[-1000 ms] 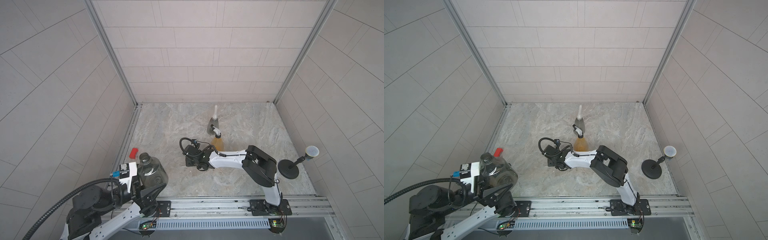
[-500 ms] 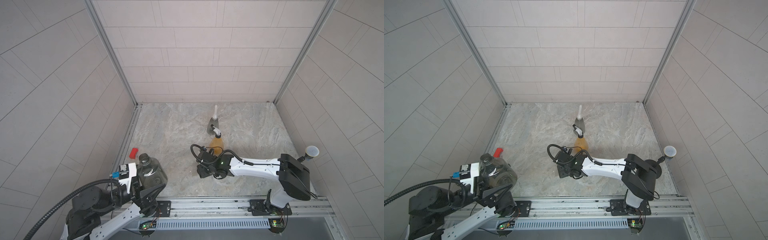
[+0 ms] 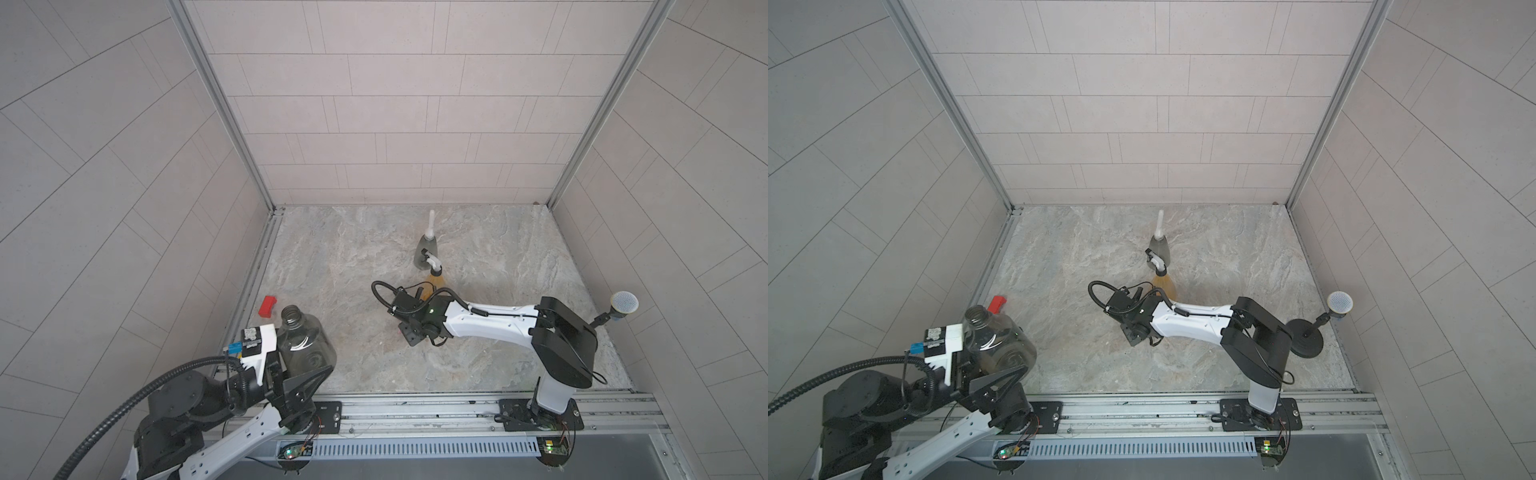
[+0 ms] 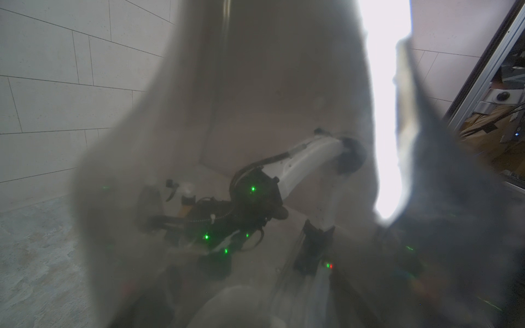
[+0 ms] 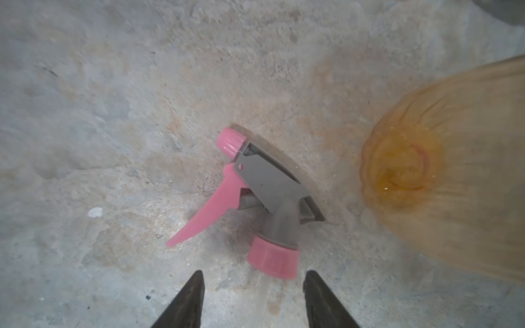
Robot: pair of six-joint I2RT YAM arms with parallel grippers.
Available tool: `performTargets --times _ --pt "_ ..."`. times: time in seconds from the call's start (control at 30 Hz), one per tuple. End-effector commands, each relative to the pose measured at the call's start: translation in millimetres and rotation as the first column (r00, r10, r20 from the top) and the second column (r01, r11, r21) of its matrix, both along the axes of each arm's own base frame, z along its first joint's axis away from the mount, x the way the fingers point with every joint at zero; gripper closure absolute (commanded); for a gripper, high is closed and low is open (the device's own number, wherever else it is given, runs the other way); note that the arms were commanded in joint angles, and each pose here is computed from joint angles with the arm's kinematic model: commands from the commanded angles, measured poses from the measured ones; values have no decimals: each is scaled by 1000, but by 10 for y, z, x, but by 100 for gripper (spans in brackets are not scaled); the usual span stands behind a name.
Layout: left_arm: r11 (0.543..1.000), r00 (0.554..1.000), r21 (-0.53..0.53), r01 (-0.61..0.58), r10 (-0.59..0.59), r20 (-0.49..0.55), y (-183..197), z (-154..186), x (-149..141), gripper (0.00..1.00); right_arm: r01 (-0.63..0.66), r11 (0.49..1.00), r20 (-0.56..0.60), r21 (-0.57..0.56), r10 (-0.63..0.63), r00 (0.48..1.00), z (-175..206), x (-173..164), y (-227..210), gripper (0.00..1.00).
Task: Attach spray nozzles to spray bottles
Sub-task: Pick up the spray nozzle from the center of the board.
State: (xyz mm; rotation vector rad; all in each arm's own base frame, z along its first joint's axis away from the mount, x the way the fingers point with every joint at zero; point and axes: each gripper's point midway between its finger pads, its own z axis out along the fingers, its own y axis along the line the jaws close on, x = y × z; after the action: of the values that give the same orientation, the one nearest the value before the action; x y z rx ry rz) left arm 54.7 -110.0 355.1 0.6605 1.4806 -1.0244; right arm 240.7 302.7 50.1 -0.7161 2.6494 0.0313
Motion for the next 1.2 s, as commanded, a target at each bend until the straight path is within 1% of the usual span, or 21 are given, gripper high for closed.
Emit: performTargets --times 0.0,0.1,0.23,0.53,0.63,0.77,0.87,0.93,1.03,1.17 --pt "1000 1000 -7 -7 7 7 -49 51 48 100 15 999 11 -30 -14 1000 24 98 -78 40" --pt "1000 1000 -3 -10 10 5 -61 49 63 100 27 999 12 -39 -26 1000 -3 146 -83 41" --pt "1000 1000 -3 -9 9 5 -77 54 70 100 44 998 -12 -51 -45 999 -103 176 -114 47" --pt "1000 1000 6 -10 10 0 -95 43 87 100 71 997 -84 -44 -74 994 -316 106 -73 53" --pt "1000 1000 4 -14 14 1 -86 42 88 100 74 996 -77 -49 -77 994 -334 118 -82 55" --pt "1000 1000 4 -14 14 -2 -88 44 89 100 75 996 -79 -42 -78 994 -340 134 -62 55" --pt "1000 1000 7 -11 11 -5 -97 39 90 100 75 996 -84 -39 -78 993 -344 125 -59 60" --pt "1000 1000 6 -12 12 -7 -99 39 92 100 76 997 -79 -25 -77 994 -316 118 -52 63" --pt "1000 1000 9 -9 9 -9 -101 37 89 100 62 997 -50 34 -60 997 -180 102 10 68" --pt "1000 1000 20 2 -2 -17 -139 24 92 100 33 987 32 159 -38 999 250 70 111 71"
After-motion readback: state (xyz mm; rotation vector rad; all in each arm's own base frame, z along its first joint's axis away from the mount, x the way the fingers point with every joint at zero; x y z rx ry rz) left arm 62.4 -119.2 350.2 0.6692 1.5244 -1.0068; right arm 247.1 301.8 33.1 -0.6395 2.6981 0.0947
